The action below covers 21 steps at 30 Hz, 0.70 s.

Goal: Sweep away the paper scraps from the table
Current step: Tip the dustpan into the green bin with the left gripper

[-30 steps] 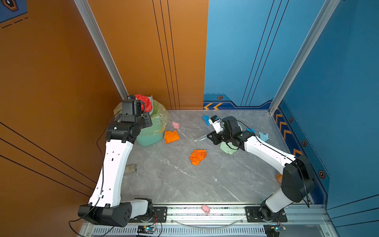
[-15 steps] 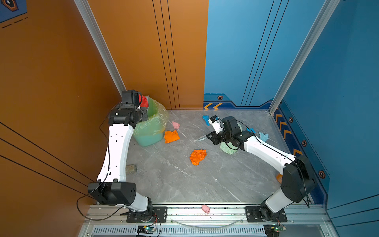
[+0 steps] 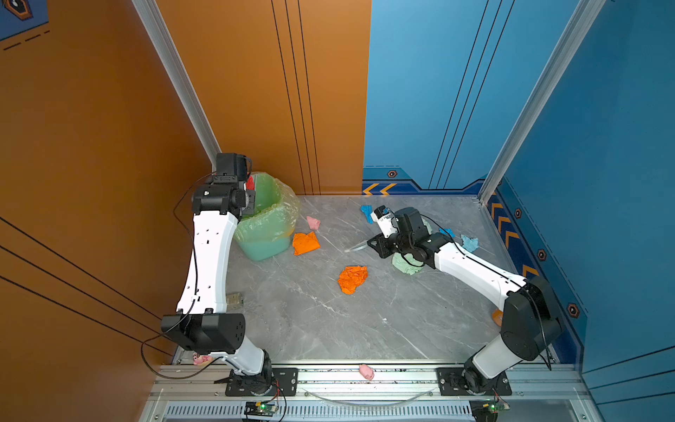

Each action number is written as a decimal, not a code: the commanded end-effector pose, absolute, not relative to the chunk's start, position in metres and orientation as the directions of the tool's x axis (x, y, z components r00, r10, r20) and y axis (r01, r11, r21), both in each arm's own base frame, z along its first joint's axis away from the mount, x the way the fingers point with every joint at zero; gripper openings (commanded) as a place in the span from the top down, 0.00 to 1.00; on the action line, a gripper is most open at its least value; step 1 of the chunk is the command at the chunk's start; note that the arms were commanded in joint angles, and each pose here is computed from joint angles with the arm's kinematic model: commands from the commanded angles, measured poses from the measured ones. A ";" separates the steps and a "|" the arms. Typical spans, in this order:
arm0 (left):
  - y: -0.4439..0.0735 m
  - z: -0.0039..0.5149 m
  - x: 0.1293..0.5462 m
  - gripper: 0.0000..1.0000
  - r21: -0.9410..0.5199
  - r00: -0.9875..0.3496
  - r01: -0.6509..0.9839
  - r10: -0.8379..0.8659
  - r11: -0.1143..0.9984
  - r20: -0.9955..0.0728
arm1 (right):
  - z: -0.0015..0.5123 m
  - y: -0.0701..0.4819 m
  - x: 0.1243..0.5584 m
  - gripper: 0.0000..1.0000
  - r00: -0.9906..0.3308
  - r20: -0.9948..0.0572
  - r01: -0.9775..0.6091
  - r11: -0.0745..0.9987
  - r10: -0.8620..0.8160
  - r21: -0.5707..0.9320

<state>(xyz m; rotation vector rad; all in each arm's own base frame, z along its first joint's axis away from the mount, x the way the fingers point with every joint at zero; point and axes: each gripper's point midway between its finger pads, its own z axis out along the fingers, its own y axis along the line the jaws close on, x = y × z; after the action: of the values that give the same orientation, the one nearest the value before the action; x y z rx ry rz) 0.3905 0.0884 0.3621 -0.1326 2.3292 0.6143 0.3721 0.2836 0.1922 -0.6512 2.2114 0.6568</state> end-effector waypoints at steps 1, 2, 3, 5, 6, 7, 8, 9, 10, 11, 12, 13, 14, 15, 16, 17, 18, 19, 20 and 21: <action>0.106 0.368 0.384 1.00 0.508 -0.780 -0.264 0.128 0.820 -0.612 | 0.201 0.286 0.371 1.00 -0.592 -0.775 -0.621 0.739 -0.223 0.261; 0.107 0.367 0.385 1.00 0.524 -0.789 -0.254 0.139 0.813 -0.599 | 0.202 0.286 0.370 1.00 -0.591 -0.775 -0.621 0.739 -0.223 0.261; 0.108 0.366 0.386 1.00 0.537 -0.794 -0.247 0.149 0.807 -0.589 | 0.202 0.286 0.370 1.00 -0.591 -0.776 -0.621 0.739 -0.223 0.260; 0.109 0.364 0.386 1.00 0.569 -0.808 -0.222 0.177 0.792 -0.562 | 0.203 0.286 0.368 1.00 -0.586 -0.779 -0.625 0.738 -0.225 0.256; 0.109 0.363 0.386 1.00 0.586 -0.817 -0.205 0.193 0.784 -0.544 | 0.204 0.286 0.368 1.00 -0.584 -0.780 -0.625 0.738 -0.225 0.255; 0.110 0.362 0.386 1.00 0.610 -0.826 -0.192 0.209 0.769 -0.523 | 0.204 0.285 0.367 1.00 -0.583 -0.781 -0.624 0.739 -0.225 0.254; 0.112 0.362 0.386 1.00 0.635 -0.835 -0.179 0.224 0.752 -0.502 | 0.204 0.285 0.367 1.00 -0.582 -0.781 -0.624 0.739 -0.225 0.253; 0.114 0.362 0.385 1.00 0.658 -0.844 -0.170 0.236 0.734 -0.481 | 0.204 0.285 0.366 1.00 -0.582 -0.781 -0.625 0.739 -0.226 0.251; 0.116 0.362 0.385 1.00 0.683 -0.854 -0.158 0.249 0.713 -0.457 | 0.205 0.285 0.366 1.00 -0.580 -0.783 -0.625 0.740 -0.224 0.251; 0.120 0.364 0.384 1.00 0.713 -0.865 -0.153 0.256 0.685 -0.432 | 0.204 0.285 0.366 1.00 -0.582 -0.781 -0.623 0.740 -0.225 0.251; 0.122 0.365 0.384 1.00 0.734 -0.873 -0.148 0.262 0.663 -0.412 | 0.205 0.286 0.365 1.00 -0.582 -0.782 -0.625 0.739 -0.225 0.252; 0.124 0.367 0.383 1.00 0.752 -0.879 -0.142 0.268 0.644 -0.395 | 0.204 0.286 0.366 1.00 -0.582 -0.781 -0.624 0.741 -0.226 0.250; 0.125 0.367 0.383 1.00 0.763 -0.882 -0.134 0.275 0.632 -0.383 | 0.204 0.287 0.365 1.00 -0.582 -0.781 -0.625 0.740 -0.227 0.250; 0.125 0.368 0.384 1.00 0.769 -0.884 -0.126 0.281 0.626 -0.373 | 0.202 0.288 0.365 1.00 -0.583 -0.780 -0.624 0.741 -0.229 0.249; 0.124 0.367 0.385 1.00 0.777 -0.887 -0.114 0.288 0.619 -0.360 | 0.203 0.288 0.365 1.00 -0.582 -0.781 -0.625 0.740 -0.228 0.249; 0.124 0.368 0.385 1.00 0.785 -0.889 -0.110 0.293 0.610 -0.352 | 0.202 0.289 0.364 1.00 -0.583 -0.779 -0.626 0.739 -0.230 0.250; 0.124 0.368 0.386 1.00 0.791 -0.891 -0.104 0.297 0.603 -0.344 | 0.202 0.291 0.364 1.00 -0.582 -0.780 -0.627 0.738 -0.231 0.249; 0.123 0.369 0.387 1.00 0.799 -0.892 -0.095 0.305 0.594 -0.333 | 0.201 0.291 0.364 1.00 -0.582 -0.779 -0.628 0.737 -0.234 0.248; 0.123 0.368 0.388 1.00 0.807 -0.895 -0.082 0.313 0.585 -0.318 | 0.201 0.292 0.363 1.00 -0.583 -0.778 -0.628 0.737 -0.235 0.248; 0.121 0.368 0.389 1.00 0.814 -0.896 -0.071 0.322 0.576 -0.306 | 0.200 0.292 0.363 1.00 -0.583 -0.778 -0.628 0.738 -0.236 0.247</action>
<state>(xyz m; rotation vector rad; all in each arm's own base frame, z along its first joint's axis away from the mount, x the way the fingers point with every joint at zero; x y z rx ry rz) 0.3907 0.1191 0.3543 0.1672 2.4113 1.1627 0.3634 0.2935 0.1924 -0.6785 2.1930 0.6707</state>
